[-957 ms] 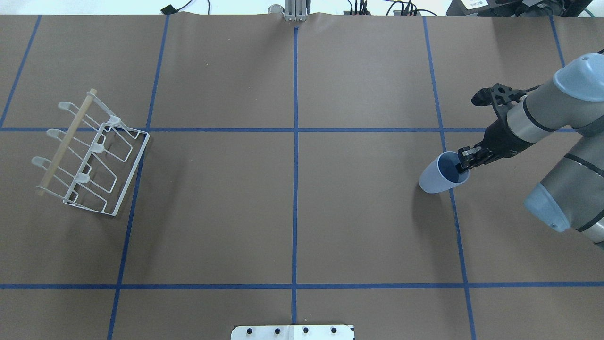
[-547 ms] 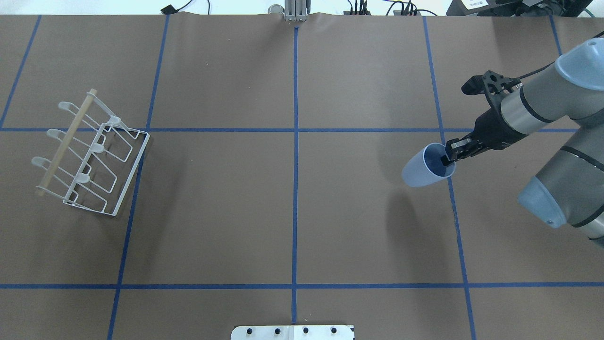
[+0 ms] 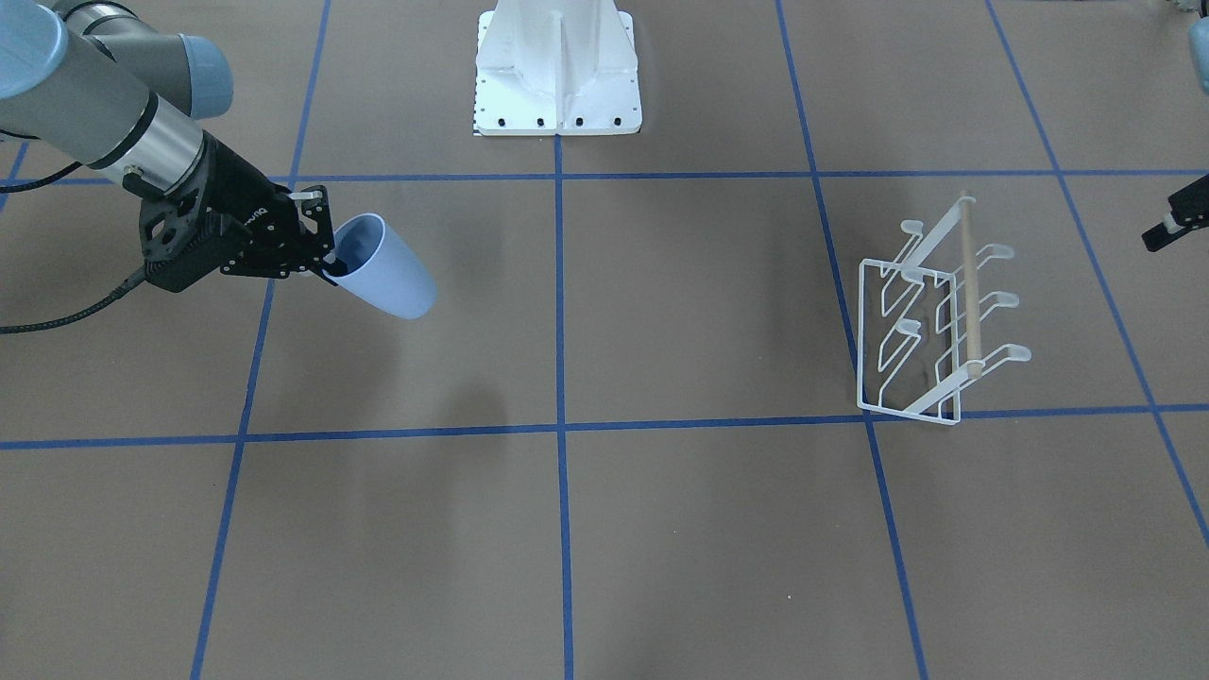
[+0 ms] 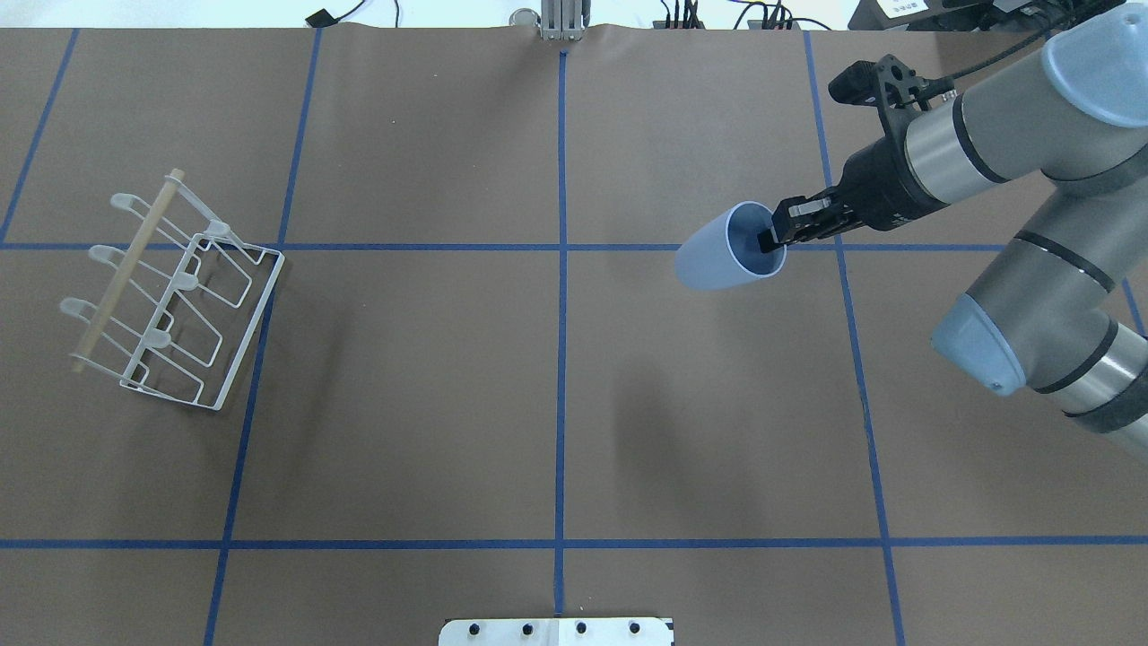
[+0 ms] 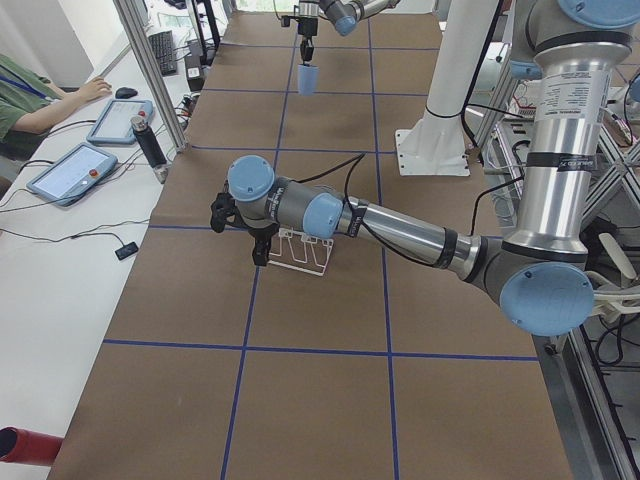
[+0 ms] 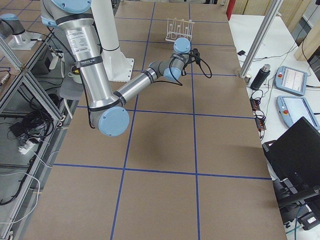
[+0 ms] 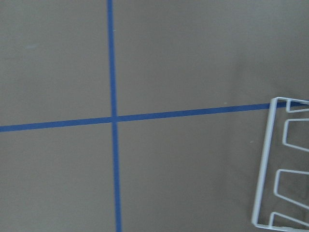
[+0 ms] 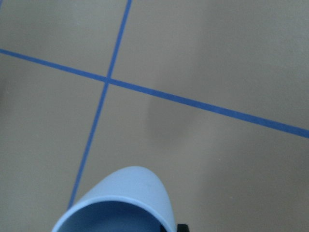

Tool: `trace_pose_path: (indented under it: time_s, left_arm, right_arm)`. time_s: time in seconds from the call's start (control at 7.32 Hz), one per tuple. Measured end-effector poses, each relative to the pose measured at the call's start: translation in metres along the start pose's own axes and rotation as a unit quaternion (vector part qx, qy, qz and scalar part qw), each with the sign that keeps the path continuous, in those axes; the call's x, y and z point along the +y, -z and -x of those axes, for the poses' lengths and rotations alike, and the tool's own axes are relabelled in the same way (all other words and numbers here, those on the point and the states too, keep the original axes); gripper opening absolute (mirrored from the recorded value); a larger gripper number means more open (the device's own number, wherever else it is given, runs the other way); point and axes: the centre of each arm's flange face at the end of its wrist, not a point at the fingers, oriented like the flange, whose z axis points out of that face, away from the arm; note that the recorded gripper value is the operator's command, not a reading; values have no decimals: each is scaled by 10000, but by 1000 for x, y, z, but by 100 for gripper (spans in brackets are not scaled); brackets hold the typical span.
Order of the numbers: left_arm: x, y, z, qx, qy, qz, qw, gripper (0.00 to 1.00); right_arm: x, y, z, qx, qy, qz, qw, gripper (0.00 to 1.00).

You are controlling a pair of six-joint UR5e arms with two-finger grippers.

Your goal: Hang cup on cup holder

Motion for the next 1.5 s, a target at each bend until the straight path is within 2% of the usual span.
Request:
trace_pose_path:
  time_s: [0.41,0.68,0.96,1.23,1.5]
  left_arm:
    - [-4,-26,-54,599,437,-374,9965,98]
    - [8,-31,-92,1169,509,-553,9903,98]
    - [19,-28,-134,1830,882,-558,9776,98]
    - [23,-23,-192,2463,1124,-431,9617,98]
    - [44,-44,-254,3179,1024,-531,9411,98]
  right_arm:
    - [6,19,23,-808,-205,-463,9954,0]
    - [14,32,35,-1348,-355,-644,9881,0]
    - [24,42,42,-1841,-403,-719,9794,0]
    - [35,47,48,-2226,-296,-751,9716,0]
    - [44,53,53,-2625,-255,-849,9609,0]
